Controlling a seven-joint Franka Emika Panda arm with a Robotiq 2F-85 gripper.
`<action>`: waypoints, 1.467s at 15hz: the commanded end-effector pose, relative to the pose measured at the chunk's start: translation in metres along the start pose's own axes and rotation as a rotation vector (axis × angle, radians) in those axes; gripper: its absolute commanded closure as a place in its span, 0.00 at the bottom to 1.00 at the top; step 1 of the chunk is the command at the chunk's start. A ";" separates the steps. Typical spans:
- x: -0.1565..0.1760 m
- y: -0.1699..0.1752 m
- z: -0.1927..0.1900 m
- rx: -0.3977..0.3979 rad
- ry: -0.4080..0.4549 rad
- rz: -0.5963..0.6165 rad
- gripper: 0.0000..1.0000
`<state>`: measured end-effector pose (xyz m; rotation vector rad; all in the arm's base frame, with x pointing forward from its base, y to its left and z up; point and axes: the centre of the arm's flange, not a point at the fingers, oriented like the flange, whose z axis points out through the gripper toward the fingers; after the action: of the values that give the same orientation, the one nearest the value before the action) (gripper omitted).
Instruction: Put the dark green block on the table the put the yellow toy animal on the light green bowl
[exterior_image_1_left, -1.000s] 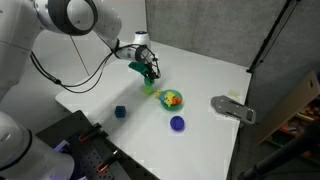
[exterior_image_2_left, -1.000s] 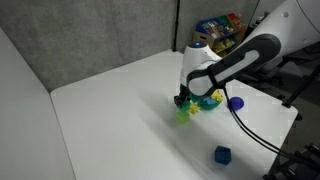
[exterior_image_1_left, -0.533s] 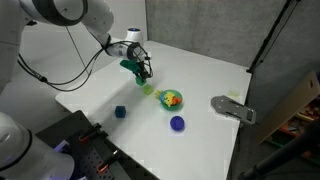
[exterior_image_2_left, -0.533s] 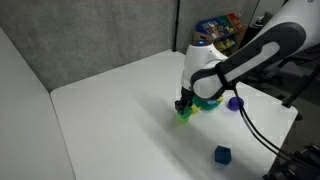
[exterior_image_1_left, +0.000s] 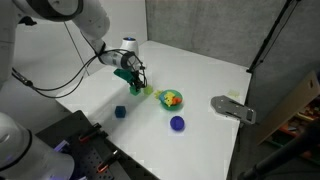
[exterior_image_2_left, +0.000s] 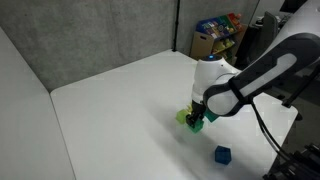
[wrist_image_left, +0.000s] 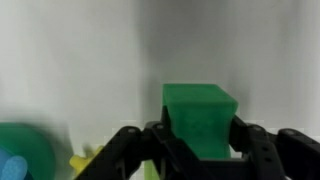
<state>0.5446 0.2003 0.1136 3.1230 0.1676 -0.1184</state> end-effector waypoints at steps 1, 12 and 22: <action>-0.027 0.010 0.004 0.030 -0.020 -0.010 0.74; -0.042 0.037 0.017 0.002 -0.036 0.040 0.74; 0.015 0.141 -0.028 -0.055 0.050 0.221 0.74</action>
<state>0.5575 0.0832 0.1237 3.0869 -0.1129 -0.0584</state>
